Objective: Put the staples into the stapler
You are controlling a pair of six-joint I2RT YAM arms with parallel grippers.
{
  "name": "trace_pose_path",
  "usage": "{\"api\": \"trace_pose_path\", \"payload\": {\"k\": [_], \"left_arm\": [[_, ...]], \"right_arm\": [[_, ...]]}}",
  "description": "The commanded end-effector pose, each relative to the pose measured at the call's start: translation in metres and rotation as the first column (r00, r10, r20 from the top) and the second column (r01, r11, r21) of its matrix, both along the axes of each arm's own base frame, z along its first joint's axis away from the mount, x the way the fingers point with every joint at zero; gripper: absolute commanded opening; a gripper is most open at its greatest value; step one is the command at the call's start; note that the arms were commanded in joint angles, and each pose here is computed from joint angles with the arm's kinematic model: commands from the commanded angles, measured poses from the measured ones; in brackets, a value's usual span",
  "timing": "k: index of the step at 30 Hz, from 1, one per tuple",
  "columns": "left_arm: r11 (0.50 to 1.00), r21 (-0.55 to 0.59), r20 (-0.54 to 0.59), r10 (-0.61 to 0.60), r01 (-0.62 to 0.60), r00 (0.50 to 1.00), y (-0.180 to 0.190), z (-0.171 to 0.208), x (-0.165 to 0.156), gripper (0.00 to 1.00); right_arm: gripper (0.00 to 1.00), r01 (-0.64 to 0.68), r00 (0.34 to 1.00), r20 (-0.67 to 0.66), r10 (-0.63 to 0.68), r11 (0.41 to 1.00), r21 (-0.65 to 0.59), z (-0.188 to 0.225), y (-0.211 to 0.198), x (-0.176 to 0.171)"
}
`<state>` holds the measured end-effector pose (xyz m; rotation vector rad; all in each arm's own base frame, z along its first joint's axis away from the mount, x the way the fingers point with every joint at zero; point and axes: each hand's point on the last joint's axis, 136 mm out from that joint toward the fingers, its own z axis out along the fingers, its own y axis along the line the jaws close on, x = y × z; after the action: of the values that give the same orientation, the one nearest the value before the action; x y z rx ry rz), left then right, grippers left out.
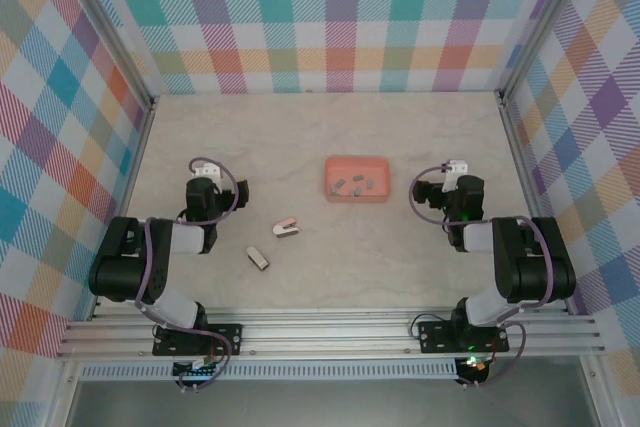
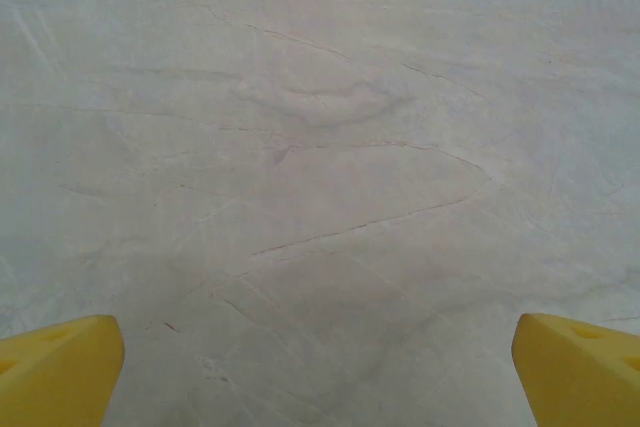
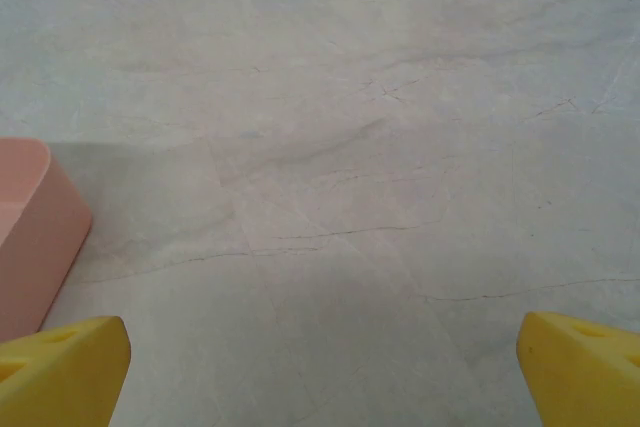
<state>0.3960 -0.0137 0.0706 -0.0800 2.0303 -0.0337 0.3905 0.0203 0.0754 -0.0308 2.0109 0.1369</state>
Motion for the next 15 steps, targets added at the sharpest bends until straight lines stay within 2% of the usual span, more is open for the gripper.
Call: {"api": "trace_pose_path", "payload": {"k": [1, 15], "left_arm": [[1.000, 0.007, 0.028, 0.002, -0.002, 1.000, 0.0011, 0.0075, 0.0031, 1.00], [1.000, 0.007, 0.029, 0.002, -0.002, 1.000, 0.0009, 0.0075, 0.0031, 1.00]], "right_arm": [[0.99, -0.016, 0.998, 0.058, 0.016, 1.000, 0.007, 0.0167, 0.0025, 0.0077], [0.99, -0.016, 0.998, 0.057, 0.015, 1.000, 0.007, 0.0161, 0.0022, 0.0077]]}}
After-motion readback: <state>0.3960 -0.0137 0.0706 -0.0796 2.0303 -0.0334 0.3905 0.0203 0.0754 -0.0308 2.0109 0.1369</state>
